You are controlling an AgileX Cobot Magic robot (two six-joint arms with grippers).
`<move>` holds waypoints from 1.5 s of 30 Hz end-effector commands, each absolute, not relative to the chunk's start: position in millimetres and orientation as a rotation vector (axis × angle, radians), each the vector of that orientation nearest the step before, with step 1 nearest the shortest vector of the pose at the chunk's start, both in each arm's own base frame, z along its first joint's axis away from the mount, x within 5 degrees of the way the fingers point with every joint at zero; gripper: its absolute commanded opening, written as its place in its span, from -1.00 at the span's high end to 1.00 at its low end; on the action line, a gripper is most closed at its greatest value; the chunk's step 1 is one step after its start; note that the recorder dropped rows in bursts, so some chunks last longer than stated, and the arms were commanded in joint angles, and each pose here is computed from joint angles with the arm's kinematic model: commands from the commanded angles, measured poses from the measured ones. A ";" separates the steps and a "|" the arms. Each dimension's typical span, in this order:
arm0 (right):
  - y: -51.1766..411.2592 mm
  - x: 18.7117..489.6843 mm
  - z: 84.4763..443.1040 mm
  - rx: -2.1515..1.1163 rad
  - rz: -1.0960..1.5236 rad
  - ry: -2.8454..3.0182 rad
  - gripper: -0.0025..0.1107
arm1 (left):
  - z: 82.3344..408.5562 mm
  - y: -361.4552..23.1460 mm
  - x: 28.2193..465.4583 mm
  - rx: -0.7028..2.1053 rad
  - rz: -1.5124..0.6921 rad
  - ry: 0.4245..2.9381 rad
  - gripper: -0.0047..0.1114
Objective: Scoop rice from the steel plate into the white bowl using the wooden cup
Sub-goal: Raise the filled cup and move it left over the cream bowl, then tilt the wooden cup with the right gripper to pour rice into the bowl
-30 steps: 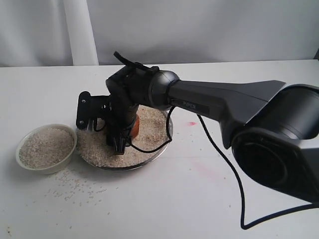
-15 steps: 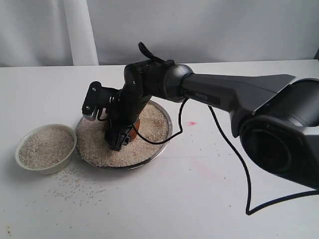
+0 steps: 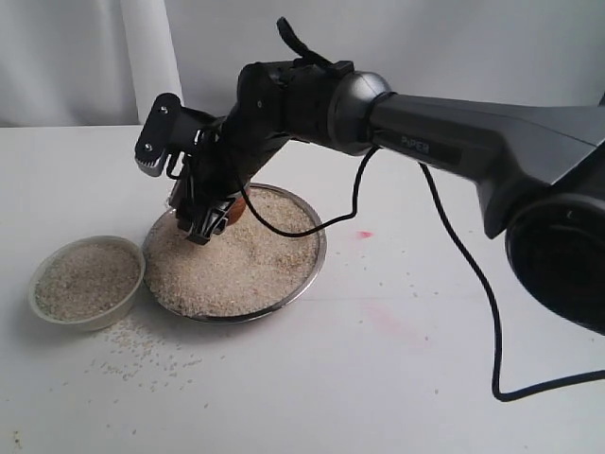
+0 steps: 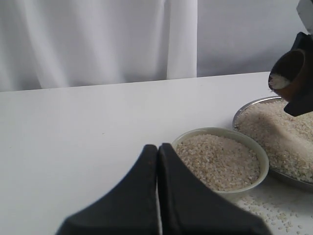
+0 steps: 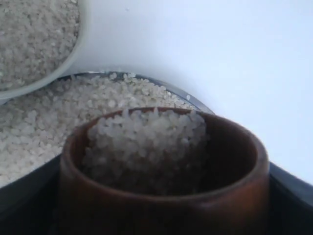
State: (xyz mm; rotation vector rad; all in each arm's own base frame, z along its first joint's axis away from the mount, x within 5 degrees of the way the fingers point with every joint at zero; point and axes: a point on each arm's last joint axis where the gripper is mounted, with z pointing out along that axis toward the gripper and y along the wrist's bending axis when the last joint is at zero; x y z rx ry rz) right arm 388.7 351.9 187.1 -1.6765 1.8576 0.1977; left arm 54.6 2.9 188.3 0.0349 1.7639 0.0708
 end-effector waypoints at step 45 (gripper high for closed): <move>438.4 308.5 179.0 -2.029 -0.432 1.239 0.96 | 188.6 2.4 54.9 0.029 0.057 1.755 0.92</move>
